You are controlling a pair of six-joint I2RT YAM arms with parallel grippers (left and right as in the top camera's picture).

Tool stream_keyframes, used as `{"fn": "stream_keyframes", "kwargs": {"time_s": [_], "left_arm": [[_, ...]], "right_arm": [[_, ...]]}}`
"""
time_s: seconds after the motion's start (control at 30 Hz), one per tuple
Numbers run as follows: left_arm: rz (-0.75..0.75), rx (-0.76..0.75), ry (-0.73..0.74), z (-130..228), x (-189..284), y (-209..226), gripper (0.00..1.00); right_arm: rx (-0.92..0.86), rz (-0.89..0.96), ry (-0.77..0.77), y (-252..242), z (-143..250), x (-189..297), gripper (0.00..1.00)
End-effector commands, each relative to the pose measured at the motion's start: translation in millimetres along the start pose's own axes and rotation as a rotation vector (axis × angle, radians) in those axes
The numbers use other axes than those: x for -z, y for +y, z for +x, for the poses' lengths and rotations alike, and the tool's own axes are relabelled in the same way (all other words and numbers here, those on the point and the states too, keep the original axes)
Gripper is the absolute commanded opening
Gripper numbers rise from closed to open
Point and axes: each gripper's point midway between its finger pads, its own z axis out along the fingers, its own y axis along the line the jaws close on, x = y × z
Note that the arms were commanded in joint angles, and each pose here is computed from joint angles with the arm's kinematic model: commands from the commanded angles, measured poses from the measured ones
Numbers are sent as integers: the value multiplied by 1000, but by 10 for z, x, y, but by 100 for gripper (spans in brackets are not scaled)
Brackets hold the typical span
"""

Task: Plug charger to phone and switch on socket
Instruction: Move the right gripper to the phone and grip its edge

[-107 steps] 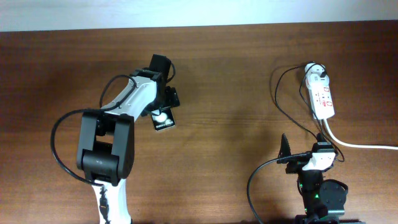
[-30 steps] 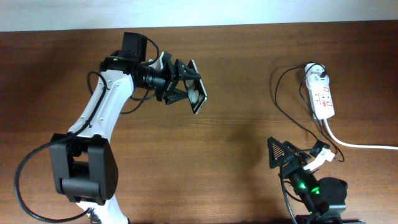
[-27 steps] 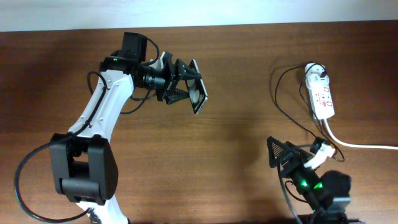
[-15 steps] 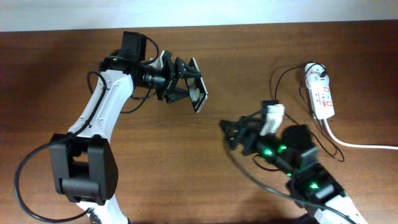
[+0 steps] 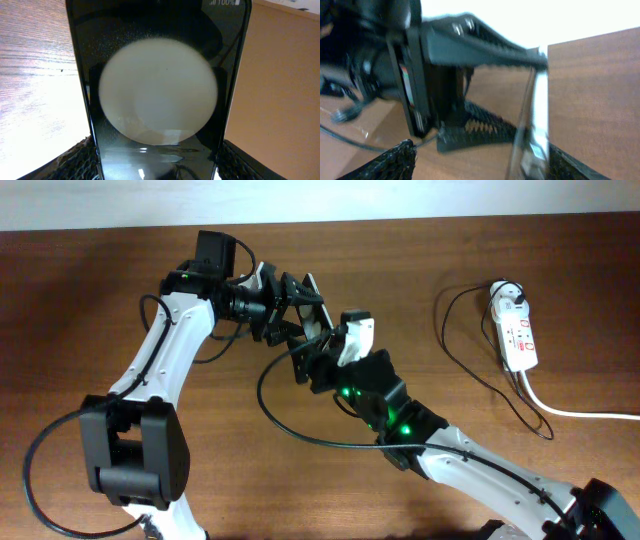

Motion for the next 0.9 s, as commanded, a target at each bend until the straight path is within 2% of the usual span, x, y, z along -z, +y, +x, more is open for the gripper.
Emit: {"fn": "stream_keyframes", "kwargs": {"time_s": [0.0, 0.13, 0.57, 0.67, 0.8, 0.87], "left_arm": [[45, -49, -2, 83, 112, -228, 64], [45, -49, -2, 83, 112, -228, 64], [45, -49, -1, 84, 112, -228, 63], [45, -49, -1, 86, 111, -228, 63], [47, -48, 1, 88, 112, -231, 63], [48, -48, 2, 89, 112, -232, 63]], "right_arm": [[23, 43, -48, -14, -131, -80, 77], [22, 75, -70, -69, -169, -85, 71], [21, 99, -83, -137, -141, -147, 65], [16, 94, -92, -131, -155, -157, 60], [17, 94, -92, -130, -154, -157, 59], [16, 94, -91, -129, -152, -157, 52]]}}
